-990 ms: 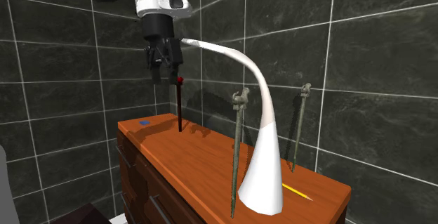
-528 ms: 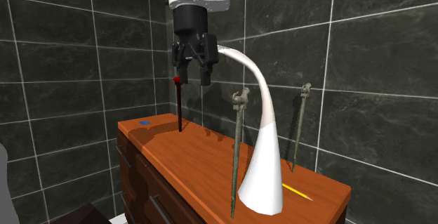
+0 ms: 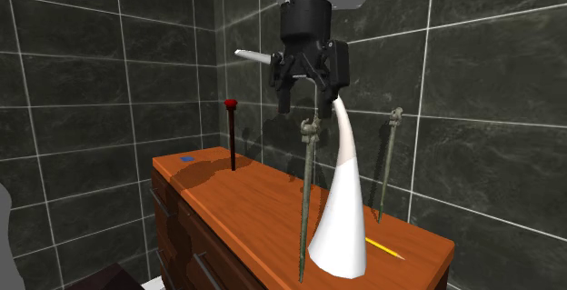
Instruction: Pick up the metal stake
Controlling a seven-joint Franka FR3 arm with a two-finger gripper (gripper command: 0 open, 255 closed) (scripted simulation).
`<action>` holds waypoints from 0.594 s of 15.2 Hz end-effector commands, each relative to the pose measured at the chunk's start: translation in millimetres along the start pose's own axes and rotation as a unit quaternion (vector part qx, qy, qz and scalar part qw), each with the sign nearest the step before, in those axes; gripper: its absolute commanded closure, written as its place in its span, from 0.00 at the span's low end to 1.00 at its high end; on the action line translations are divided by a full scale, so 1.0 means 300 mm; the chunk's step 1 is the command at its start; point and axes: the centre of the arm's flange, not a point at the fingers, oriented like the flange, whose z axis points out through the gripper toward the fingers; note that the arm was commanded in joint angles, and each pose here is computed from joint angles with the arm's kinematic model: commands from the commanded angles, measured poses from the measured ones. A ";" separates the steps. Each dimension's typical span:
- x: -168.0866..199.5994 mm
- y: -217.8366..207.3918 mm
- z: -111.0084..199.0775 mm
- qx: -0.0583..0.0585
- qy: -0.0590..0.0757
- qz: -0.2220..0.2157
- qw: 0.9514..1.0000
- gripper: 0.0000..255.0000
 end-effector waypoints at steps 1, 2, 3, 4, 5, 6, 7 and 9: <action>0.009 0.023 0.022 0.001 -0.001 0.002 1.000 0.00; 0.009 0.024 0.040 0.001 -0.001 0.002 1.000 0.00; 0.009 0.024 0.057 0.001 -0.001 0.002 1.000 0.00; 0.009 0.024 0.075 0.001 -0.001 0.002 1.000 0.00; 0.010 0.024 0.092 0.001 -0.001 0.002 1.000 0.00; 0.010 0.024 0.110 0.001 -0.001 0.002 1.000 0.00; 0.010 0.025 0.138 0.001 -0.001 0.002 1.000 0.00; 0.010 0.025 0.138 0.001 -0.001 0.002 1.000 0.00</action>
